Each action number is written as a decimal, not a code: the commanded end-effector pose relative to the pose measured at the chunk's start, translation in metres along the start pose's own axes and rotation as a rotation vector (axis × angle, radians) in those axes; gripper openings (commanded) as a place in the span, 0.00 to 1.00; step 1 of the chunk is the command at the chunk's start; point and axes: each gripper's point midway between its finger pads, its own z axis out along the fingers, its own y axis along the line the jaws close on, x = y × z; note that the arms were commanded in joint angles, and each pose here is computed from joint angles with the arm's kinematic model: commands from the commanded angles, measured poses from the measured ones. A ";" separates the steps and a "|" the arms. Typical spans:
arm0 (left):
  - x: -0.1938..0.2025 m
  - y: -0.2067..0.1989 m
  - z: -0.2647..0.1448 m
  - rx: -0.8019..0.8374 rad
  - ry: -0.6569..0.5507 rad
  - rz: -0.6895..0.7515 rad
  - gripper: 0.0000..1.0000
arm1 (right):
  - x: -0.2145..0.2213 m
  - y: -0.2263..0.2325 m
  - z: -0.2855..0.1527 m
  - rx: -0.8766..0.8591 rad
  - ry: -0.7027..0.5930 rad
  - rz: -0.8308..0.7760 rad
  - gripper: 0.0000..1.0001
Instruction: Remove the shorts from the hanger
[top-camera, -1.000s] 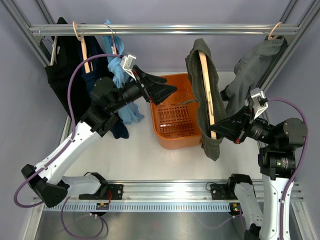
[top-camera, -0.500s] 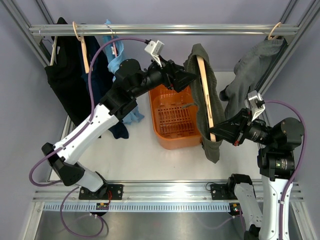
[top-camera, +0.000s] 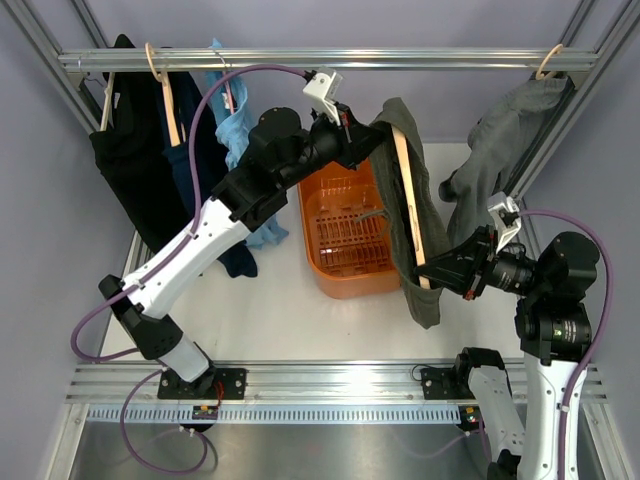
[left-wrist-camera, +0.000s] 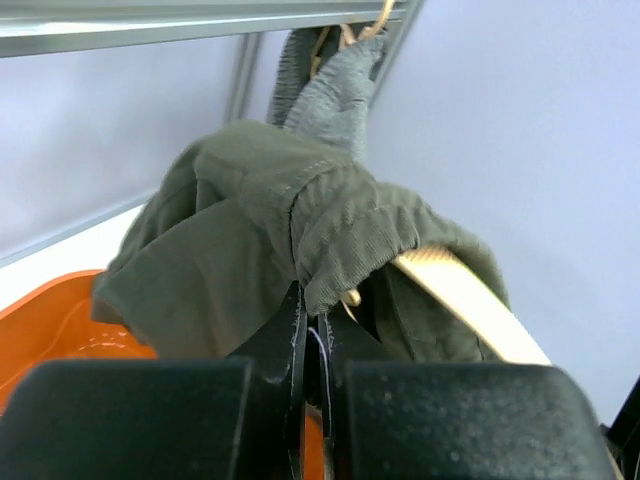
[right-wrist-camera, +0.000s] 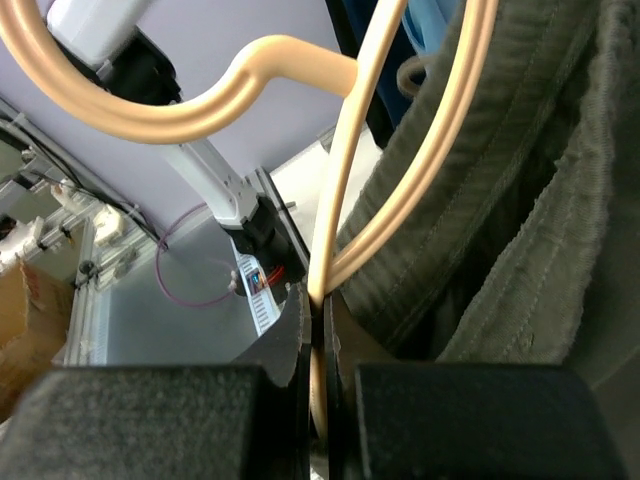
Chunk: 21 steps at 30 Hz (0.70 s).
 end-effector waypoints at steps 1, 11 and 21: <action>-0.074 0.005 -0.016 -0.102 -0.215 0.044 0.00 | 0.014 0.009 -0.005 -0.031 0.056 -0.091 0.00; -0.083 0.039 -0.035 -0.277 -0.222 0.069 0.00 | 0.042 0.006 -0.010 -0.063 0.150 -0.084 0.00; -0.121 0.053 -0.033 -0.261 -0.300 0.008 0.00 | 0.054 0.013 -0.003 -0.138 0.201 -0.046 0.00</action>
